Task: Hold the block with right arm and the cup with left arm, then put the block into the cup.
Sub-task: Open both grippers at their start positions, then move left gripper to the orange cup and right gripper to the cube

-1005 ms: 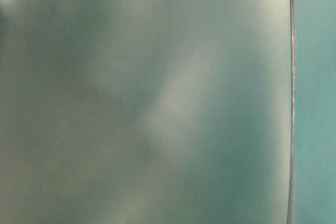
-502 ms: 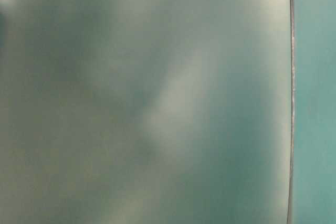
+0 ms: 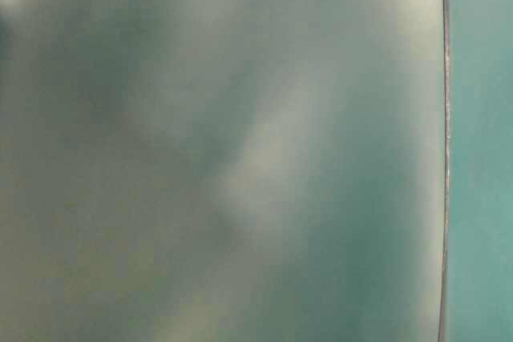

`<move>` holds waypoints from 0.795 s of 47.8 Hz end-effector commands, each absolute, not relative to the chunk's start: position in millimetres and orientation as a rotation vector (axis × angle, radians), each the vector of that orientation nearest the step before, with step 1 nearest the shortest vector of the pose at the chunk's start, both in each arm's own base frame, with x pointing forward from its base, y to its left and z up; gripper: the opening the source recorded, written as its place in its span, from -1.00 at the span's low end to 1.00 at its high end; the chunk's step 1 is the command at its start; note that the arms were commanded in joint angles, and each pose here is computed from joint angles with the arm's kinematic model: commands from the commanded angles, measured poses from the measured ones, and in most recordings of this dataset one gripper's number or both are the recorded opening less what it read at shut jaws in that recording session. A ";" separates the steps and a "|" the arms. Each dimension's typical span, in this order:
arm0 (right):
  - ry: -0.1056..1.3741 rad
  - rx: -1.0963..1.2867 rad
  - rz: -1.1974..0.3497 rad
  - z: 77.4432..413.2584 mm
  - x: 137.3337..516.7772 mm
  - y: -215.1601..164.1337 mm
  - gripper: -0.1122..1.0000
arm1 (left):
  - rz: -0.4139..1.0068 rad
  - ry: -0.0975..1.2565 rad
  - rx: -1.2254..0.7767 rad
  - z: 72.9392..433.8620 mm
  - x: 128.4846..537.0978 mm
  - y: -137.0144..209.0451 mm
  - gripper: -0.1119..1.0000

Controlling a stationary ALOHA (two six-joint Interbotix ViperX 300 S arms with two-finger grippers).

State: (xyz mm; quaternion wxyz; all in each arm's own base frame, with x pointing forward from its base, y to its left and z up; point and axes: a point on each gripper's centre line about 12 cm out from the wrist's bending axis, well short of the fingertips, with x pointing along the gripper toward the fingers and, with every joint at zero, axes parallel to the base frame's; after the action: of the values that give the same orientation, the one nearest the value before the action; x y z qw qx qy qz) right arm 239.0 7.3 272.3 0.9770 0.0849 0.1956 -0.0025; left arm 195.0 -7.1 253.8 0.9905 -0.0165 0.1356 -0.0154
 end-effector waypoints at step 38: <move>0.819 0.585 -0.171 248.6 303.9 33.9 0.25 | -0.098 0.512 -0.010 217.8 213.8 -23.9 0.64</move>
State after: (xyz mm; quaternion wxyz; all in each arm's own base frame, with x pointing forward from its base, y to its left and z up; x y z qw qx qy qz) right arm 294.6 31.8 240.6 0.8798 0.2579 0.3926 -0.0730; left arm 204.4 -19.1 216.4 0.9677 -0.0091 0.2488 -0.0395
